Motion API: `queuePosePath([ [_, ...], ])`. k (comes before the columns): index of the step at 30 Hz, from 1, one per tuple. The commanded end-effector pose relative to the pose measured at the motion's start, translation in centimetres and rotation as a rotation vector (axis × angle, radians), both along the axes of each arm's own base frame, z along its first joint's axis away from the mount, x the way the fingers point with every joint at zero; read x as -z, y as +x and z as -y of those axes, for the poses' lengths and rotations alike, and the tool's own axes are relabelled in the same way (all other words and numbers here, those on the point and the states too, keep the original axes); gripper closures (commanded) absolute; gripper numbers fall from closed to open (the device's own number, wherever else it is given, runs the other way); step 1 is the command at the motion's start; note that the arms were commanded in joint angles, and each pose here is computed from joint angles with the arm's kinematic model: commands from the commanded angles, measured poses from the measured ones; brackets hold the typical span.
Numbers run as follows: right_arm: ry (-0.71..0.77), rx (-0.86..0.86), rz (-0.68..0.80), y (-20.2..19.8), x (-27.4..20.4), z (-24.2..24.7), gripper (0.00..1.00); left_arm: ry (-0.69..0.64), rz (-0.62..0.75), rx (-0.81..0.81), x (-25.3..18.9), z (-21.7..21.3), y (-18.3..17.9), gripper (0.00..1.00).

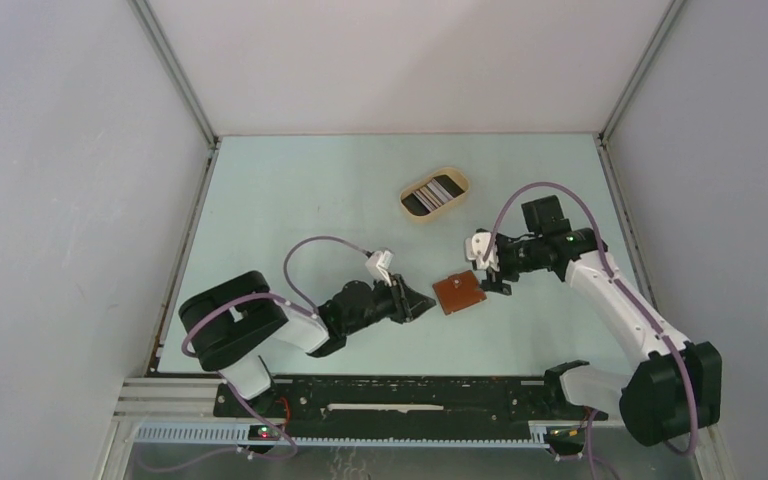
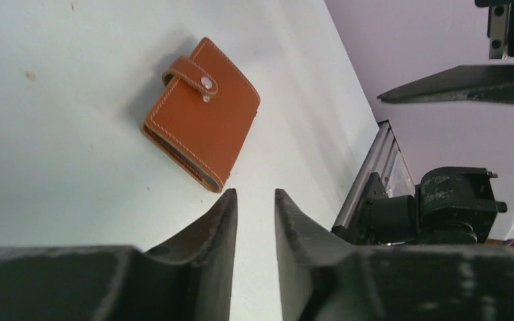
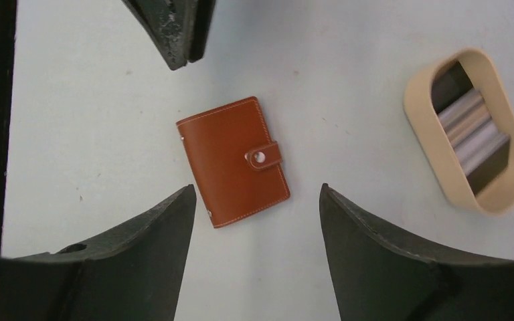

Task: Put the credit cards into the card holder
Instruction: Close the card holder at the center of the board.

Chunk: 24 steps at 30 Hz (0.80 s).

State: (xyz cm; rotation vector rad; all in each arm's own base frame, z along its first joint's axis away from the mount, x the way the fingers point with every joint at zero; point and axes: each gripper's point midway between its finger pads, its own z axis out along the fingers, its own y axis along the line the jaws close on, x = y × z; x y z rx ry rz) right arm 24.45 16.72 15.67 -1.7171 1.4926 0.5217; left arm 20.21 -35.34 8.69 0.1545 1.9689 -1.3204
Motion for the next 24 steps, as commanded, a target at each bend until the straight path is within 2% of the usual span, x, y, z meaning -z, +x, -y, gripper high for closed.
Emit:
queuePosePath([
  [1,0.015,-0.251,0.106,-0.7,1.2,-1.3,0.24,0.038,-0.030,-0.210,0.8,-1.0,1.6,0.62],
  [6,-0.087,-0.278,0.112,0.3,4.1,-1.6,0.29,-0.004,-0.099,-0.275,1.6,0.2,3.0,0.59],
  [10,-0.143,-0.270,0.106,1.3,5.9,-1.7,0.32,-0.022,-0.168,-0.299,2.7,1.4,3.7,0.62],
  [24,-0.278,-0.273,0.095,3.1,10.4,-2.2,0.40,0.027,-0.215,-0.302,4.6,2.5,4.2,0.61],
])
